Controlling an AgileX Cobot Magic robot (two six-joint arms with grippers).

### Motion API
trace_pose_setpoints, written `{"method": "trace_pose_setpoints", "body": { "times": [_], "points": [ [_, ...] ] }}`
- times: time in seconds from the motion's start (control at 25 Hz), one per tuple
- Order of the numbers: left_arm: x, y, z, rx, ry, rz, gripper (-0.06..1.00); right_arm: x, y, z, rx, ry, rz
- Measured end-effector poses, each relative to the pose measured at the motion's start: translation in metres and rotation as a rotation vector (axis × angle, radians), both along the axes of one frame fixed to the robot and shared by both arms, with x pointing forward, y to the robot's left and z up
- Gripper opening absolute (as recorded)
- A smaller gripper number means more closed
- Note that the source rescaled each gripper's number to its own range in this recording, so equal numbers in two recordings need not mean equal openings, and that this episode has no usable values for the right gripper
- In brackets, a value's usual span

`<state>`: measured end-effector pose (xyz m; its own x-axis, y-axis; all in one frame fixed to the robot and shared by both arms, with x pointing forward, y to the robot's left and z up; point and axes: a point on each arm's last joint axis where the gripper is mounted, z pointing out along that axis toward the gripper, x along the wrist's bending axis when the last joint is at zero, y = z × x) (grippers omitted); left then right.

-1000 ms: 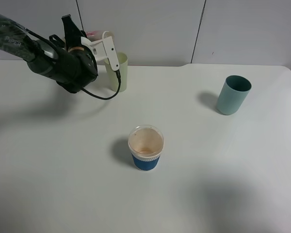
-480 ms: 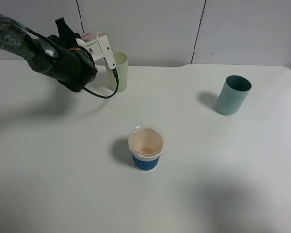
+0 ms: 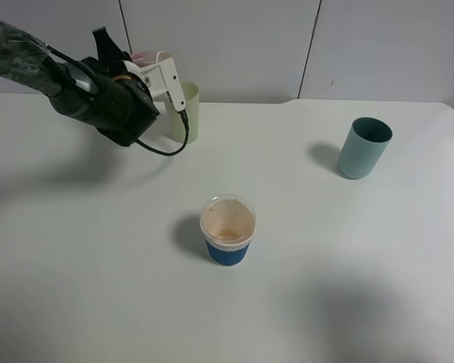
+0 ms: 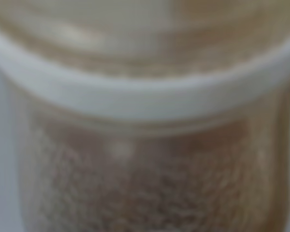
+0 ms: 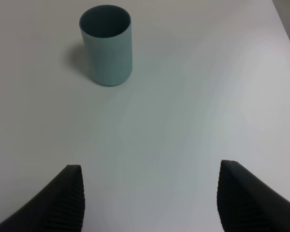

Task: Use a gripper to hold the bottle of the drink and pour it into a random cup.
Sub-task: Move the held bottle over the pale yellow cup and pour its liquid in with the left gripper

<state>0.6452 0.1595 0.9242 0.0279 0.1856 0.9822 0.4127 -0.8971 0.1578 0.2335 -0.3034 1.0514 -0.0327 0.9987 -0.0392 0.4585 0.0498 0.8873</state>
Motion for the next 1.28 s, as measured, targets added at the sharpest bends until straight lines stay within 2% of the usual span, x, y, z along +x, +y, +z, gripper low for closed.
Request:
{"method": "trace_pose_setpoints", "body": {
  "times": [0.4,0.64,1.28],
  "points": [
    [0.002,-0.010,0.005,0.063,-0.036,-0.095,0.00,0.000,0.000,0.000,0.000,0.000,0.000],
    [0.007,0.003,0.005,0.068,-0.034,-0.070,0.00,0.000,0.000,0.000,0.000,0.000,0.000],
    [0.012,0.010,0.007,0.094,-0.040,-0.088,0.00,0.000,0.000,0.000,0.000,0.000,0.000]
  ]
}}
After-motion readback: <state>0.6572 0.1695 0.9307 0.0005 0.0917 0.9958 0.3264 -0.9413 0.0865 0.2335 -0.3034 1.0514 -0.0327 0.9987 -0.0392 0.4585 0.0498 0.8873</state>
